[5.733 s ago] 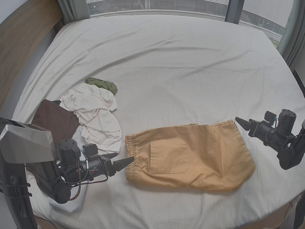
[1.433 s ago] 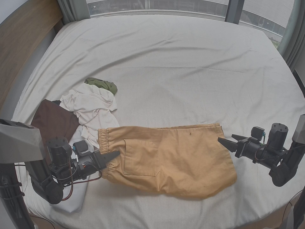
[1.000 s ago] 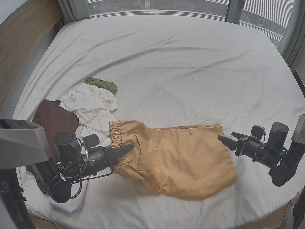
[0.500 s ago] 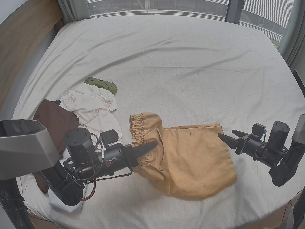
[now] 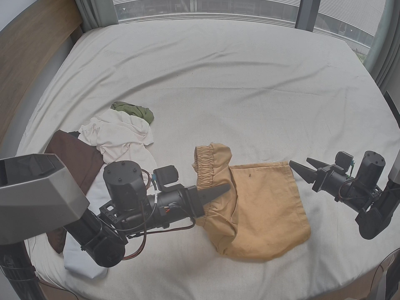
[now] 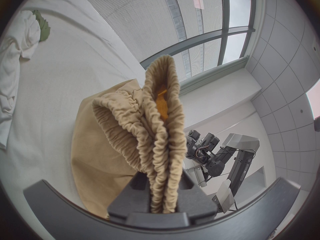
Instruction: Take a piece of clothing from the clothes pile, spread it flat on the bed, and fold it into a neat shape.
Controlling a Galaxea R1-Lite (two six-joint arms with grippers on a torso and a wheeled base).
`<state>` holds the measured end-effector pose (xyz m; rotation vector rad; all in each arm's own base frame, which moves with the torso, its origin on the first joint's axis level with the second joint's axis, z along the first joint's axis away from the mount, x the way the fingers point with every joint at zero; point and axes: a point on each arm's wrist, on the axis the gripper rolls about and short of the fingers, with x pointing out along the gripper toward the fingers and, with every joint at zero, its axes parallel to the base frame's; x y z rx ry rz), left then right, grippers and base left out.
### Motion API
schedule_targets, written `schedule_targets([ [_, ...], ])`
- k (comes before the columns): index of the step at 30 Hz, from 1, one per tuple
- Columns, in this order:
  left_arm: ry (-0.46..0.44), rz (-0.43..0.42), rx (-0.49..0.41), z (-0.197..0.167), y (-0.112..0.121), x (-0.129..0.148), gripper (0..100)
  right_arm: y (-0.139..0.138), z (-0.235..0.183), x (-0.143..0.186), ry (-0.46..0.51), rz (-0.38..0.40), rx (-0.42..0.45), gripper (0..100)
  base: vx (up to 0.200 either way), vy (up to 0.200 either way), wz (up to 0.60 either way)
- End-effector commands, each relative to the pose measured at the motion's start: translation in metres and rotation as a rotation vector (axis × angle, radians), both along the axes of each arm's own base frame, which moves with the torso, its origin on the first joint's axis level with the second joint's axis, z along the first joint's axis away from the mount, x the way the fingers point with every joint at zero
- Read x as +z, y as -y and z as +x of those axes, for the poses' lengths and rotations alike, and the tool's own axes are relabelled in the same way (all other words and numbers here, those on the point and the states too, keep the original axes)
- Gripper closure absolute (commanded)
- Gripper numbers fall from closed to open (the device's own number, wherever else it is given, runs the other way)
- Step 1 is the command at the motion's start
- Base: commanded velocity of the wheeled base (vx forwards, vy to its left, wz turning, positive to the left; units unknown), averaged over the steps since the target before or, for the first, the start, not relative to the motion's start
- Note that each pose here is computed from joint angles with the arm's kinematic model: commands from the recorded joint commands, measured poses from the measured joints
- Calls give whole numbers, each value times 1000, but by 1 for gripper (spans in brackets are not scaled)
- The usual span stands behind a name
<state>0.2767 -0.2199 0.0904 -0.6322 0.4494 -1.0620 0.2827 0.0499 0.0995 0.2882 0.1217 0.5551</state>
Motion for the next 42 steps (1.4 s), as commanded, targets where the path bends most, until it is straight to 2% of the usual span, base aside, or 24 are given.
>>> schedule_targets([
  [1, -19, 14, -46, 2, 24, -10, 100, 0, -1, 9, 32, 10, -1, 0, 0, 0, 0],
  [22, -41, 37, -126, 14, 80, -42, 100, 4, 4, 13, 47, 28, -19, 0, 0, 0, 0],
  [36, -48, 46, -126, 17, 90, -43, 100, 4, 4, 14, 47, 30, -19, 0, 0, 0, 0],
  [37, -49, 47, -125, 17, 89, -43, 0, 4, 4, 14, 47, 30, -19, 0, 0, 0, 0],
  [42, -44, 48, -122, 18, 90, -45, 0, 4, 4, 14, 47, 30, -19, 0, 0, 0, 0],
])
